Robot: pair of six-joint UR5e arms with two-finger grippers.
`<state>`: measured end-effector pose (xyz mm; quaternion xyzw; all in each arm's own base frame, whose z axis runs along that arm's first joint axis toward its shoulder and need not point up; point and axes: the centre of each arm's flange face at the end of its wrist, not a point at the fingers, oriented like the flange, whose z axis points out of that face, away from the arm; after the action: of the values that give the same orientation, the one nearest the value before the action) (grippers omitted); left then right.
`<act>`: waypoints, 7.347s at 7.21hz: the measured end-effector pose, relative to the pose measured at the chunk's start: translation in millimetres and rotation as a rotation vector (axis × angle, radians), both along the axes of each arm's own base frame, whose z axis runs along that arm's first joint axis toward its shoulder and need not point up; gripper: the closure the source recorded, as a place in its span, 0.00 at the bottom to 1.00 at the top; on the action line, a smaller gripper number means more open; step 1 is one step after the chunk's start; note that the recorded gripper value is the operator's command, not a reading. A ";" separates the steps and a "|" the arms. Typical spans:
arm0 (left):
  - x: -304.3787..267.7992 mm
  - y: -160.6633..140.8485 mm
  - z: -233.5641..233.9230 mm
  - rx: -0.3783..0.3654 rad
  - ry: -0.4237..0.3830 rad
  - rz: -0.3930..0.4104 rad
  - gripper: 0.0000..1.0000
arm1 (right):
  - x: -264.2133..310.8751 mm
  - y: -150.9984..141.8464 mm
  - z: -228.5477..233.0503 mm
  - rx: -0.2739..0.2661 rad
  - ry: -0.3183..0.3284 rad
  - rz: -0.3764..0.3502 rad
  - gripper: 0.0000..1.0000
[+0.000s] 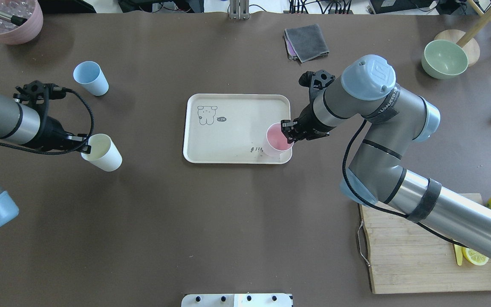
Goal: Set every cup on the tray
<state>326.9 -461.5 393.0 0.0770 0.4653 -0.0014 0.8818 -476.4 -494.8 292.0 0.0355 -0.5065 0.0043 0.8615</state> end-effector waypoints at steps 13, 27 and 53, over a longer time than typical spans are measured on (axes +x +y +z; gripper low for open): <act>50.6 -115.5 -101.1 0.000 -0.019 -0.065 0.02 | 223.1 -170.9 173.5 -0.047 0.178 0.082 0.02; -65.6 -221.0 72.8 0.067 -0.242 -0.024 0.20 | 85.6 -157.3 33.8 -0.166 0.066 0.120 1.00; -298.1 -99.5 79.6 0.204 -0.207 0.145 0.02 | 477.2 -76.5 310.0 0.071 0.078 0.037 0.00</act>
<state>28.8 -560.9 472.6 0.1318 0.3739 0.1175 0.9105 0.7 -571.3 602.0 0.0755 -0.4715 0.0008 0.8786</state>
